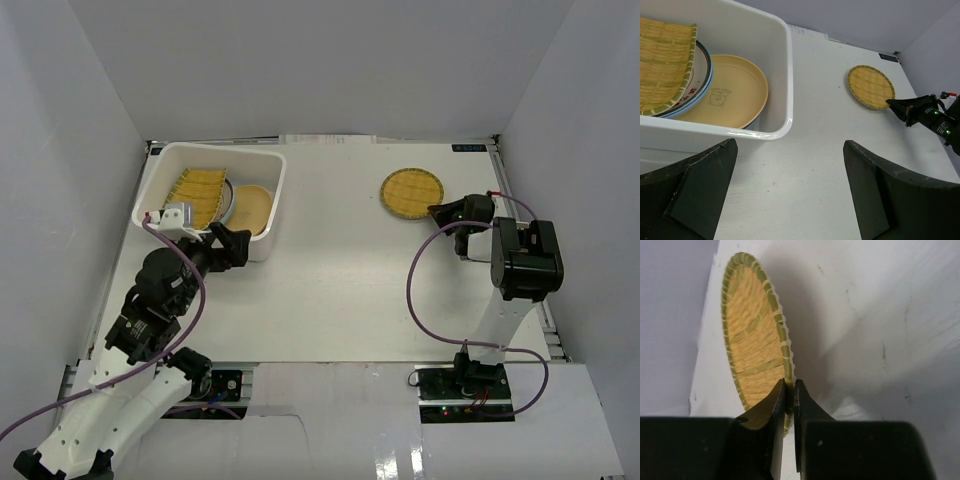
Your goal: Place the plates into the plastic bin on the countertop
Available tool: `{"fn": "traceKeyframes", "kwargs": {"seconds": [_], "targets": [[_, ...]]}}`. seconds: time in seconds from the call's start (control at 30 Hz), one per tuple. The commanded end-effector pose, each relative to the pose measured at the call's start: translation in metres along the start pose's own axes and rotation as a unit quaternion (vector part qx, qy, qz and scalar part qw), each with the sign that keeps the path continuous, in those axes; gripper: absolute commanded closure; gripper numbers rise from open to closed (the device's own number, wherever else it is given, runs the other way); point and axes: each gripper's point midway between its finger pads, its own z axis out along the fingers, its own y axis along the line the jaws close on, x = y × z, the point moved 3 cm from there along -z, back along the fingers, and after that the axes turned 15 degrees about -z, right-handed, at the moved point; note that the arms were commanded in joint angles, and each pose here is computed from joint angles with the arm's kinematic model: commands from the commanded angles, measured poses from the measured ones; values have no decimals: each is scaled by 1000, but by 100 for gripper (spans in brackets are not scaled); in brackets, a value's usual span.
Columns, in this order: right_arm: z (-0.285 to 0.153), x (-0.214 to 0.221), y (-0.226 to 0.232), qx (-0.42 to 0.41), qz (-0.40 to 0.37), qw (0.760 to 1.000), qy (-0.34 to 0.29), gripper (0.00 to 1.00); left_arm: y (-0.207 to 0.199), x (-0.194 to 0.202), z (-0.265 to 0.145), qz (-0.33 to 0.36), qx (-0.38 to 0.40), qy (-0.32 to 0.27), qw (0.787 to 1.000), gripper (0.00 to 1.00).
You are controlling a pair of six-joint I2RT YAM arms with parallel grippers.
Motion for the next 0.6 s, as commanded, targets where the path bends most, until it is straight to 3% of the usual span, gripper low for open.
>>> {"fn": "traceKeyframes", "kwargs": {"seconds": [0.0,0.17,0.27,0.3,0.37,0.43,0.57], "targets": [[-11,-1,21,-72,10,997,-21,92,-10,-11,-2,-2,20,-17,1000,2],[-69,-40,96,-204,-43,974,-84,92,-20,-17,-4,-11,44,-21,999,2],[-110,-56,149,-276,-90,951,-106,92,-31,-19,-2,-19,57,-10,998,2],[-129,-58,186,-317,-115,934,-114,92,-33,-18,1,-21,57,-3,998,2],[-138,-54,212,-324,-134,931,-102,92,-45,-25,2,-34,71,0,997,2],[-155,-48,262,-367,-164,910,-102,92,-54,-29,6,-41,80,6,996,2],[-164,-2,337,-424,-175,887,-53,92,-73,-46,-2,-58,115,-9,992,2]]}}
